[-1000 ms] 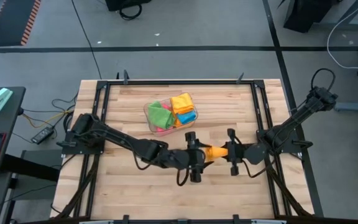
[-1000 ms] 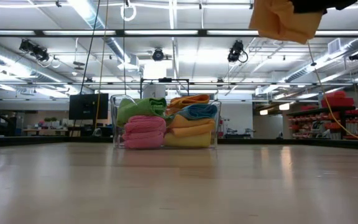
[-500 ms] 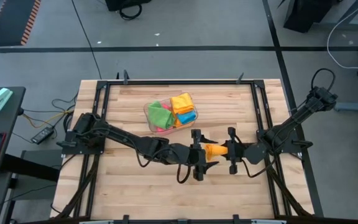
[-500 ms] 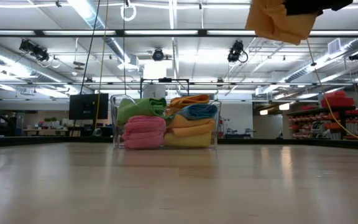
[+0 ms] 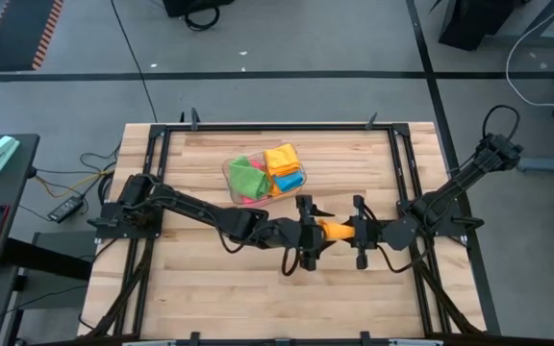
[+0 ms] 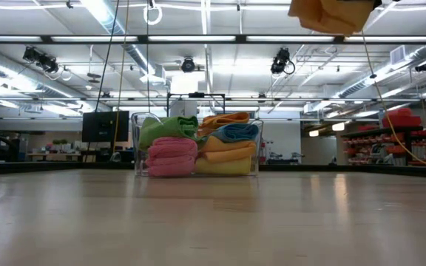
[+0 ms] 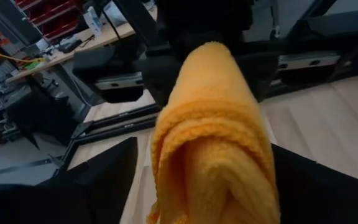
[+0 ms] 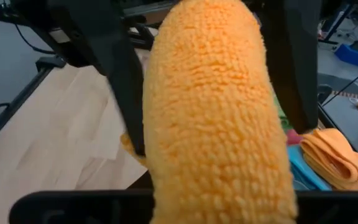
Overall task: Fold microfiber towels
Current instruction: Put the folded orange microfiber cloth into the transparent bin
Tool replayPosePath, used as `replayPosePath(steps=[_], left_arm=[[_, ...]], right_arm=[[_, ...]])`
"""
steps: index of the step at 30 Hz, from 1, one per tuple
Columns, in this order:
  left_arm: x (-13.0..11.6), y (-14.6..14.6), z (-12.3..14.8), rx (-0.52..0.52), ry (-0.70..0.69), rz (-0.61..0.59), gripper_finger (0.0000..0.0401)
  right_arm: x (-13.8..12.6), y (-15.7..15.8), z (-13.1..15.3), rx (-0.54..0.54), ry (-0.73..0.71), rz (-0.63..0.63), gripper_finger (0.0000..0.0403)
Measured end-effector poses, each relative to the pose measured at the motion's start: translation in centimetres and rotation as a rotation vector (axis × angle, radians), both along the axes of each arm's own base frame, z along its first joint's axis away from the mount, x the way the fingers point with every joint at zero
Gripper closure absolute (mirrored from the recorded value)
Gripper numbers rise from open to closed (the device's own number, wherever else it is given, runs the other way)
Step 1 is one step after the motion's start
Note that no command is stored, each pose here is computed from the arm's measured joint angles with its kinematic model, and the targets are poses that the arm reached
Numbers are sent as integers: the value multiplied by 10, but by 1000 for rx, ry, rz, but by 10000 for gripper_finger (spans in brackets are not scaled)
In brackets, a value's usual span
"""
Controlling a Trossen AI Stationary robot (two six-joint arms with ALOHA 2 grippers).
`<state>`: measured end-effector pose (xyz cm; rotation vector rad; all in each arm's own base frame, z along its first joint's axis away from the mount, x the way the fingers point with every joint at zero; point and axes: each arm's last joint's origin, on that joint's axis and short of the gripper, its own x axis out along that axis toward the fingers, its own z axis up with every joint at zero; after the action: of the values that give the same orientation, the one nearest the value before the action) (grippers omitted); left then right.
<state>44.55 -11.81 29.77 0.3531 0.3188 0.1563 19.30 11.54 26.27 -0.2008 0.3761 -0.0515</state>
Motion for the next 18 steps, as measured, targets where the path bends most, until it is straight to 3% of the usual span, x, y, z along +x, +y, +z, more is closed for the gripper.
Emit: replayPosePath(steps=[13,18], left_arm=[[-1,-1,2,-33,-14,2,241],[-1,-1,2,-45,-14,6,317]], right_arm=[[0,0,-1,8,9,12,342],[0,1,0,9,6,23,319]])
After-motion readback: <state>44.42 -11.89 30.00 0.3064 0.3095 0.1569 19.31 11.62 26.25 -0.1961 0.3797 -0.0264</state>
